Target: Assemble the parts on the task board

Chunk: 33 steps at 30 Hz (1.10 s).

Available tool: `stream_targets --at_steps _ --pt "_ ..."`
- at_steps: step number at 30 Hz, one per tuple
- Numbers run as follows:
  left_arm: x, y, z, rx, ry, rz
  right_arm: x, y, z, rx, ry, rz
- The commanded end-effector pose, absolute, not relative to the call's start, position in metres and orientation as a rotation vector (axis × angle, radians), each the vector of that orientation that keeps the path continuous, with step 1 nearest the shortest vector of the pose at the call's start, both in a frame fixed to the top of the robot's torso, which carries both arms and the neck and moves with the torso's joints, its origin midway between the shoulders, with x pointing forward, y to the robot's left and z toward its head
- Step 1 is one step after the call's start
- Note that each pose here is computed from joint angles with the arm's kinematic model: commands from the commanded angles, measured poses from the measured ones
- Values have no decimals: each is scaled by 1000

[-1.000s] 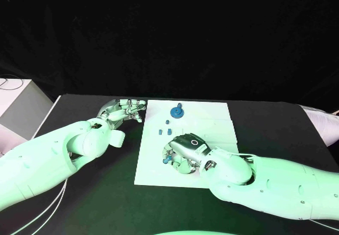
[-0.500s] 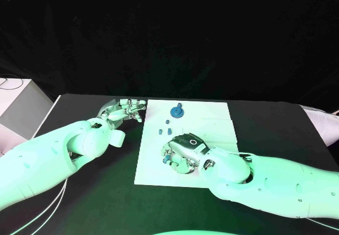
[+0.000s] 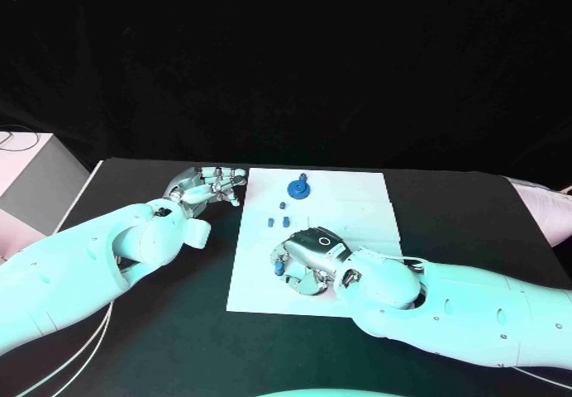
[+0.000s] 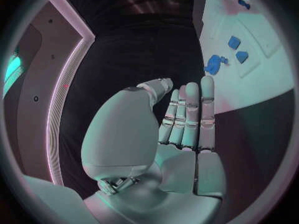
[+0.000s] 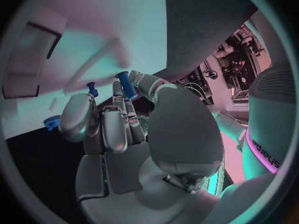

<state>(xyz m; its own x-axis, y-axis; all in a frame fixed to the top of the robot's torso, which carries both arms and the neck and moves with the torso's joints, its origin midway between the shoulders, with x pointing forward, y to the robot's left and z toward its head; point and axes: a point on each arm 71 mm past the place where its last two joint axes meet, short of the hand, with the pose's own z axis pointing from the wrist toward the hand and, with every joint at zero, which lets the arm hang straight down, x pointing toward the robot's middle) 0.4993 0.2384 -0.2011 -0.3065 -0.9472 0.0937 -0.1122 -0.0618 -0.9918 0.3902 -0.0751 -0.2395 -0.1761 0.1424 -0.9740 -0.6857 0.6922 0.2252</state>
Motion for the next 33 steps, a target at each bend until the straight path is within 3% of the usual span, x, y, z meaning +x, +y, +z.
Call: stream_targets --at_steps 1,23,33 --pt "499 236 -200 -1165 1488 -1470 388 -74 -241 -473 1595 792" --pt "499 237 -200 -1167 1492 -1468 391 -82 -235 -384 1532 806" --pt "498 238 -201 -1168 1493 -1464 395 -109 -222 -283 1569 835"
